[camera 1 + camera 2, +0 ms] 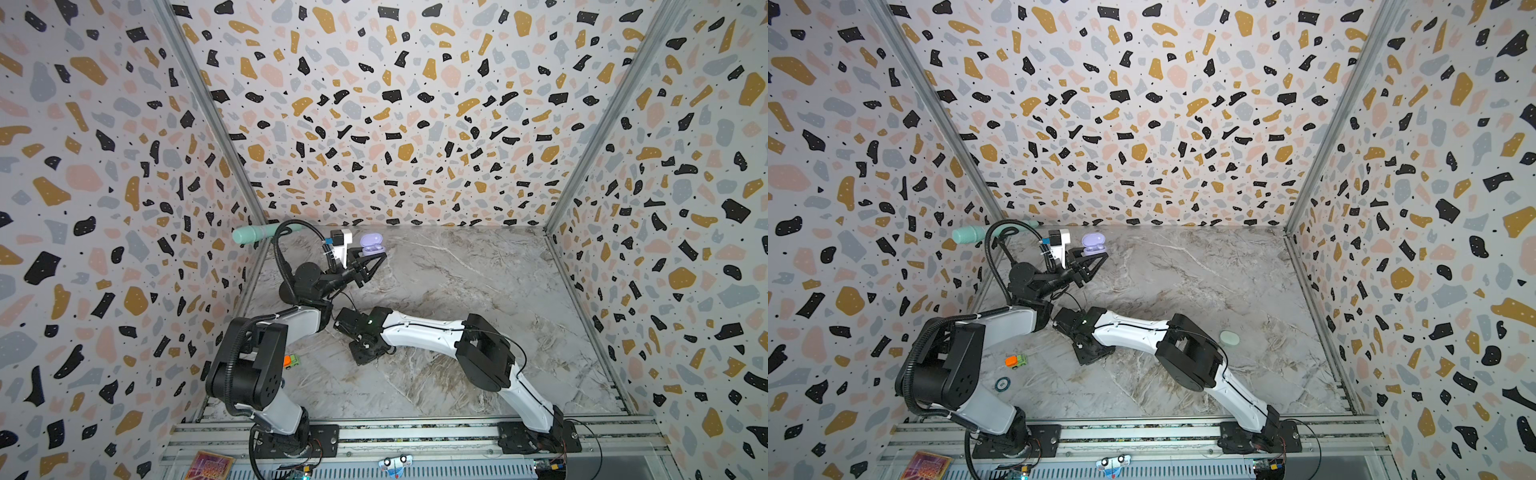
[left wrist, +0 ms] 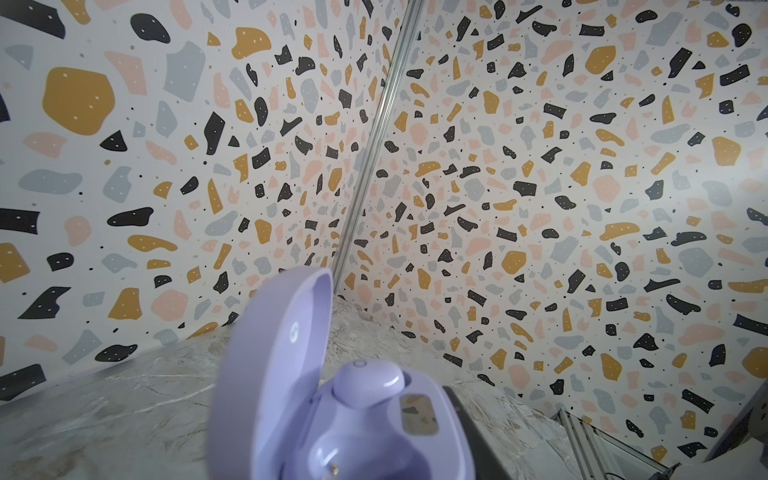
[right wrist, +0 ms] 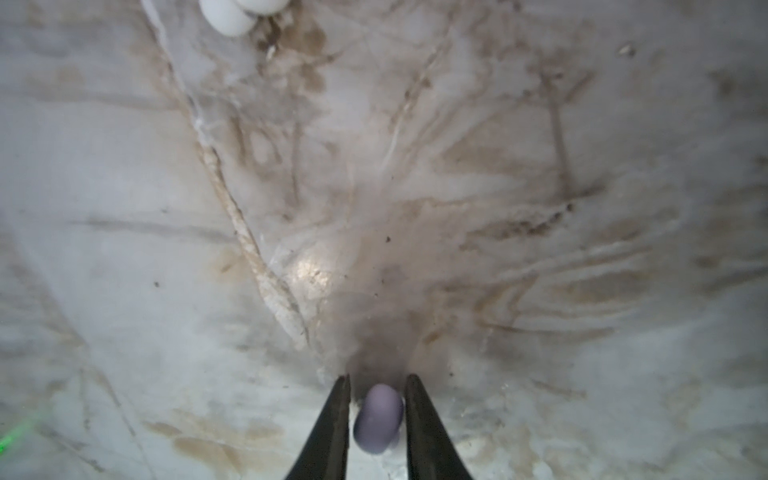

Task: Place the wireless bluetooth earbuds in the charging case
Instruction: 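Lift the earbud and carry it to the case in the left gripper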

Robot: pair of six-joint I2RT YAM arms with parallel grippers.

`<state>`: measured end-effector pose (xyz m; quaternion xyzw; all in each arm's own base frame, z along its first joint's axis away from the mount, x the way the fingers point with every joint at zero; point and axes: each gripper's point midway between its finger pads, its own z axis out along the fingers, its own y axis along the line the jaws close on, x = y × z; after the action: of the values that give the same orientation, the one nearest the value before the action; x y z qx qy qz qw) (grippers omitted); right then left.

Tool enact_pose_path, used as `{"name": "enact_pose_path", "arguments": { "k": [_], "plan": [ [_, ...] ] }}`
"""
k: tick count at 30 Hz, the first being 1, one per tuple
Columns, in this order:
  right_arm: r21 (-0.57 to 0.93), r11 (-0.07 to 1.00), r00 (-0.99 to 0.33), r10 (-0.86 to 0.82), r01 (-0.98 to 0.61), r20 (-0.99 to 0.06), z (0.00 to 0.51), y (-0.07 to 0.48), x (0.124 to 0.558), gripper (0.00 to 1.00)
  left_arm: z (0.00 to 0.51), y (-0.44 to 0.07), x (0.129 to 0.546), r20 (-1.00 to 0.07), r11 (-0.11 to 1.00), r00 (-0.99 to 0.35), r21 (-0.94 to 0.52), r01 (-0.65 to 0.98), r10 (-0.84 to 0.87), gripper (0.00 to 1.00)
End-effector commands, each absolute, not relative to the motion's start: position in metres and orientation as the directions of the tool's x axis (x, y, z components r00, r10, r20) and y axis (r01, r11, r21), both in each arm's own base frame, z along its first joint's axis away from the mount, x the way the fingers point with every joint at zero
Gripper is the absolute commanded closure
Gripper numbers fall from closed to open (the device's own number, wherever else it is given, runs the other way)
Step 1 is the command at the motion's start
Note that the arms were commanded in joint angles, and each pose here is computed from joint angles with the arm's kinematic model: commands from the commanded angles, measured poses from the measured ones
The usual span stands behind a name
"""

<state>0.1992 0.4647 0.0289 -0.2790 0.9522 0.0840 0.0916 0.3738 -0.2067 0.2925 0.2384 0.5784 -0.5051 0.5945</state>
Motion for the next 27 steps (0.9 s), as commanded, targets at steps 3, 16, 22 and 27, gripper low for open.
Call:
{"name": "enact_pose_path", "arguments": {
  "k": [3, 16, 22, 27],
  "plan": [
    [0.049, 0.83, -0.824, -0.541, -0.555, -0.168, 0.022, 0.454, 0.193, 0.76, 0.316, -0.205, 0.368, -0.936, 0.37, -0.074, -0.207, 0.906, -0.343, 0.7],
    [0.053, 0.833, -0.82, -0.528, -0.551, -0.221, 0.038, 0.454, 0.196, 0.91, 0.315, -0.204, 0.366, -0.936, 0.37, -0.078, -0.211, 0.905, -0.344, 0.7],
    [0.094, 0.855, -0.83, -0.46, -0.51, -0.317, 0.075, 0.438, 0.201, 0.92, 0.313, -0.204, 0.362, -0.934, 0.364, -0.083, -0.216, 0.906, -0.348, 0.71],
    [0.148, 0.876, -0.85, -0.386, -0.46, -0.358, 0.099, 0.407, 0.204, 0.92, 0.311, -0.21, 0.358, -0.935, 0.352, -0.091, -0.217, 0.911, -0.342, 0.7]
  ]
}}
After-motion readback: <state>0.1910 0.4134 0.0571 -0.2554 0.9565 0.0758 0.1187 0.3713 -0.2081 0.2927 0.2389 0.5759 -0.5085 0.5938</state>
